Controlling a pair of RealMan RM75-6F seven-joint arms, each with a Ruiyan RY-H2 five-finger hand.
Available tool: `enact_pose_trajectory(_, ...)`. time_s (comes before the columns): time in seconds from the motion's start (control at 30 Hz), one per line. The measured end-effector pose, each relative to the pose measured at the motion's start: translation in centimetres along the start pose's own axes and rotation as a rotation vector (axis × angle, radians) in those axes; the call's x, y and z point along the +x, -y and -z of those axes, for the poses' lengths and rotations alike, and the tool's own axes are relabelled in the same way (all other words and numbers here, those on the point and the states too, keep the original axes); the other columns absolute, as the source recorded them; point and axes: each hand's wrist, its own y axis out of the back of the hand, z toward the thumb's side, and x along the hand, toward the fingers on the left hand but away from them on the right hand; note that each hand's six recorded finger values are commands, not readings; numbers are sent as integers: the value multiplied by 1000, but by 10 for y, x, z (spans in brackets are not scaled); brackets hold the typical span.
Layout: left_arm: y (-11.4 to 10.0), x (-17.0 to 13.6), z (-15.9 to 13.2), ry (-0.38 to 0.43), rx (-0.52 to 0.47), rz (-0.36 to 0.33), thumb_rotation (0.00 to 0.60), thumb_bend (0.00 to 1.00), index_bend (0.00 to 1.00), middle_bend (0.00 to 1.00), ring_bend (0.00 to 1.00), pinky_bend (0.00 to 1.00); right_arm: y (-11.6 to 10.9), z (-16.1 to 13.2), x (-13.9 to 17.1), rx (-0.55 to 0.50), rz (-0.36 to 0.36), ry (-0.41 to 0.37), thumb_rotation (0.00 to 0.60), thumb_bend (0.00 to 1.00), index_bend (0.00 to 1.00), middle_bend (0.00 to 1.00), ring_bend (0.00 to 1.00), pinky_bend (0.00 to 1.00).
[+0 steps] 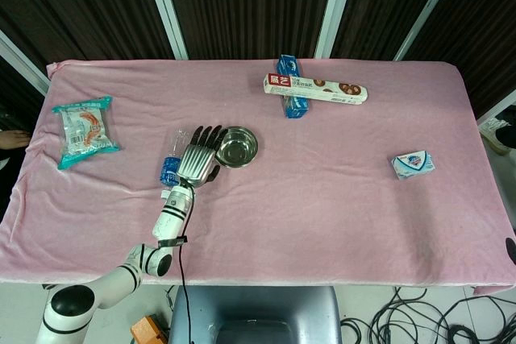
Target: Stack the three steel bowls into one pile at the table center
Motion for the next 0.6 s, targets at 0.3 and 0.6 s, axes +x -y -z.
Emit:
enact_pose_trajectory(0.3, -12, -35, 1, 64, -4, 5, 600, 365, 0, 0, 0, 7, 2, -8, 3, 3, -6, -20, 600, 434, 0, 0, 0, 0)
enact_pose_trajectory(0.6, -58, -205, 114, -110, 118, -9, 600, 364, 0, 0, 0, 0, 22, -20, 7, 68, -110, 0, 600, 433, 0, 0, 0, 0)
